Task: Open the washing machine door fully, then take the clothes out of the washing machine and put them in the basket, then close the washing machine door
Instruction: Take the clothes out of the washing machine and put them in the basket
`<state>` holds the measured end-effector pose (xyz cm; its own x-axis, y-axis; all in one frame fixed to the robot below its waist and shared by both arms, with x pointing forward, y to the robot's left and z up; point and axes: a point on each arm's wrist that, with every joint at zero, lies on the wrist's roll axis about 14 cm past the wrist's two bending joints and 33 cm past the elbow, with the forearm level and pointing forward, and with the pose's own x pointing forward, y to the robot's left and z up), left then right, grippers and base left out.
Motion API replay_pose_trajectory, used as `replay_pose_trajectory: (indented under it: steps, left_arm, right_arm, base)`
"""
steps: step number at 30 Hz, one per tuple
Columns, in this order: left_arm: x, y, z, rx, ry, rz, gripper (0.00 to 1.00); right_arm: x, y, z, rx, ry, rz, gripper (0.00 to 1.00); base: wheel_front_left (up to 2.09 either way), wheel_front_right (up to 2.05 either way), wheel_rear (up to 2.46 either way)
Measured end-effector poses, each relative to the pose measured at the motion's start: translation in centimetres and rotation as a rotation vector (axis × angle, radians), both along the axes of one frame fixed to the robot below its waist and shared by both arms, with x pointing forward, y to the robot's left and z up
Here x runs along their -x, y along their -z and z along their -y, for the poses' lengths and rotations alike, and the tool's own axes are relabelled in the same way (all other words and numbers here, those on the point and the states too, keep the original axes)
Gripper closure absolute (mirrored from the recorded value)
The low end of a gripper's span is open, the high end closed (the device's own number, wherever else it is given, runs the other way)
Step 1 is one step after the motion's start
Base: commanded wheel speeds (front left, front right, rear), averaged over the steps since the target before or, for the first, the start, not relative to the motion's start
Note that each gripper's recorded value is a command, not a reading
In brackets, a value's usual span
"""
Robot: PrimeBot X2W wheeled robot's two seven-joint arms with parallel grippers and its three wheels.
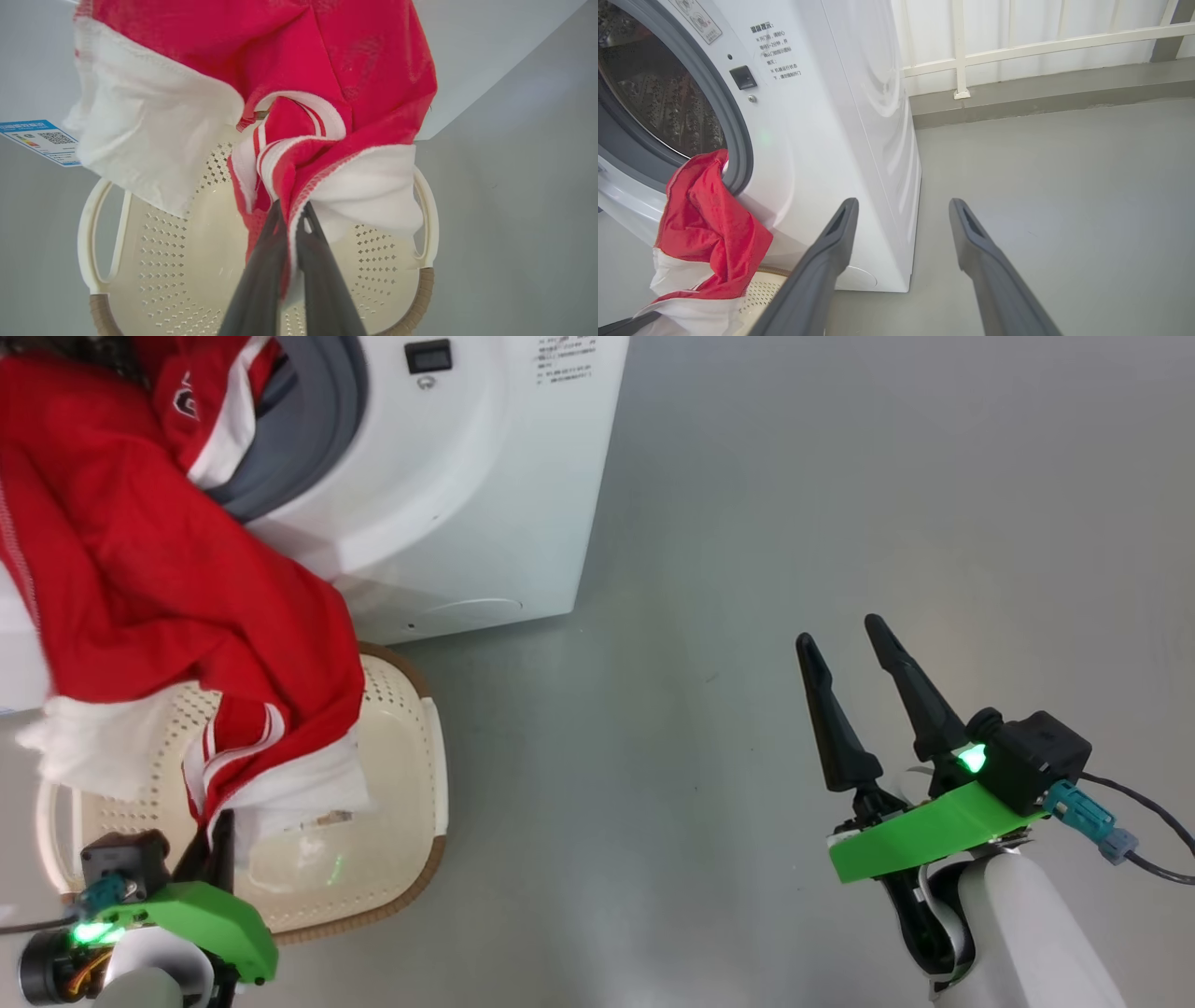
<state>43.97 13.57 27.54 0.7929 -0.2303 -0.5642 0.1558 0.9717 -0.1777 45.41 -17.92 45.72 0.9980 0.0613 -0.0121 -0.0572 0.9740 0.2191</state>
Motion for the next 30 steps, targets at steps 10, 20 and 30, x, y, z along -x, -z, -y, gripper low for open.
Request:
replay_pose_trajectory:
  steps: [10,20,30]
  left_arm:
    - [0.0,4.1,0.0,-0.091,0.096,-0.138,1.00]
    - [-1.1,6.8,-0.2,-0.128,0.132,-0.201,1.00]
    - [-3.2,9.3,-0.8,-0.136,0.114,-0.242,0.72]
  right_arm:
    - [-0.8,0.8,0.5,0.011,0.005,-0.013,0.00]
    - [-0.9,2.8,0.9,0.018,0.013,-0.060,0.00]
    - [-2.0,4.4,0.7,0.024,-0.001,-0.083,0.00]
  base:
    - [0.00,0.00,0.00]
    - [0.00,0.00,0.00]
    - [0.00,0.00,0.00]
